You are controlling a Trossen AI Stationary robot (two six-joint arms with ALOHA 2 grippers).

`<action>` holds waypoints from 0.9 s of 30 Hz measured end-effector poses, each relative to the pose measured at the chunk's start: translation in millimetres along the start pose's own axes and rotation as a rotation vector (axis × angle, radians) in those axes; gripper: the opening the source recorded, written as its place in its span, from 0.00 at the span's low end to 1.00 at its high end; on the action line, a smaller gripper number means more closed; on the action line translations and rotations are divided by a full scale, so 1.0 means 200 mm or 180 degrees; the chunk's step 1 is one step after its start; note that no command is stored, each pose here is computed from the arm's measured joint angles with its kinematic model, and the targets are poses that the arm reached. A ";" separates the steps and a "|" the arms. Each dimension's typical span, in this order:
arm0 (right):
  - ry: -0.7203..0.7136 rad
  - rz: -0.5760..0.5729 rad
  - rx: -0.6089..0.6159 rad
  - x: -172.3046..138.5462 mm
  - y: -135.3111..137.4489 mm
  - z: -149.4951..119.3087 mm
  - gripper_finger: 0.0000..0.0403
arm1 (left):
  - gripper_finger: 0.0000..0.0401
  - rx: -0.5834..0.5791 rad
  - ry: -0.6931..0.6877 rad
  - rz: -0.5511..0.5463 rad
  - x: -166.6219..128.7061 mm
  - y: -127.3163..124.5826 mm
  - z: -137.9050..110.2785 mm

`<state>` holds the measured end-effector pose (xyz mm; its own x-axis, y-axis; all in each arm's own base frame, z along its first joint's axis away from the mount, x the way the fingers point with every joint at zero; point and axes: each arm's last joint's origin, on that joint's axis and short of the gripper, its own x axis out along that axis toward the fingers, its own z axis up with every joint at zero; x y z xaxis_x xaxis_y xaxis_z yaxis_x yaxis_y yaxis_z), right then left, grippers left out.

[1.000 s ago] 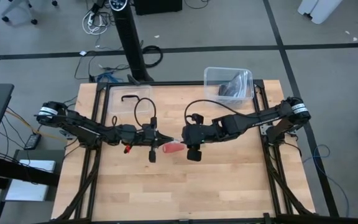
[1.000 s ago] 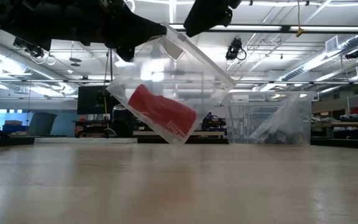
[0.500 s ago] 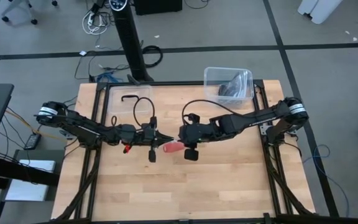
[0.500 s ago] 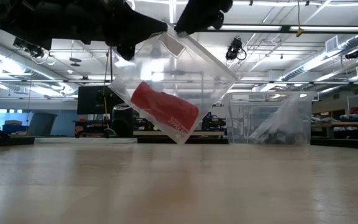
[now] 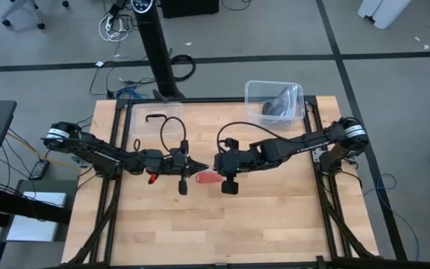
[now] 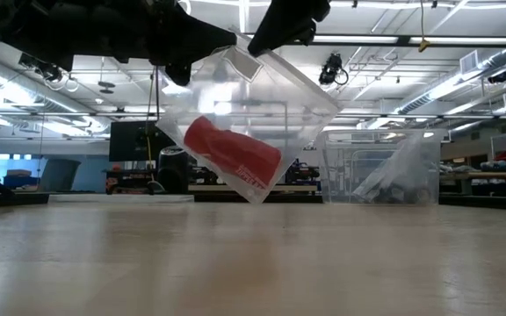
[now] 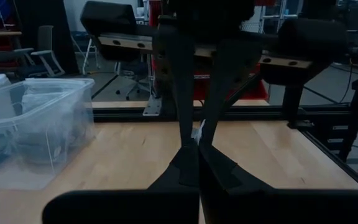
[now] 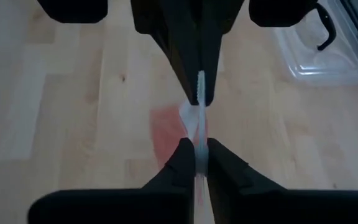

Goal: Roll bandage
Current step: Close the transparent zip bag

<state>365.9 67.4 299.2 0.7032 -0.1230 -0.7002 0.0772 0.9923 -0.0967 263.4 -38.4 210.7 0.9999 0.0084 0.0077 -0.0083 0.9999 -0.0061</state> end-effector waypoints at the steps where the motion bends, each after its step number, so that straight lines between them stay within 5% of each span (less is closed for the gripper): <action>1: 0.0008 -0.0001 0.0010 0.00 0.00 0.00 0.04 | 0.00 0.0001 0.0004 -0.0001 0.00 0.00 0.00; 27: 0.0898 0.0049 0.0170 -0.04 0.05 -0.15 0.06 | 0.00 0.0030 -0.0077 0.0125 -0.01 0.01 0.02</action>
<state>340.3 78.0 282.9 0.4807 -0.0994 -0.8712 0.1103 0.9925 -0.0524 261.9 -37.0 214.9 0.9984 0.0478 0.0317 -0.0479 0.9988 0.0026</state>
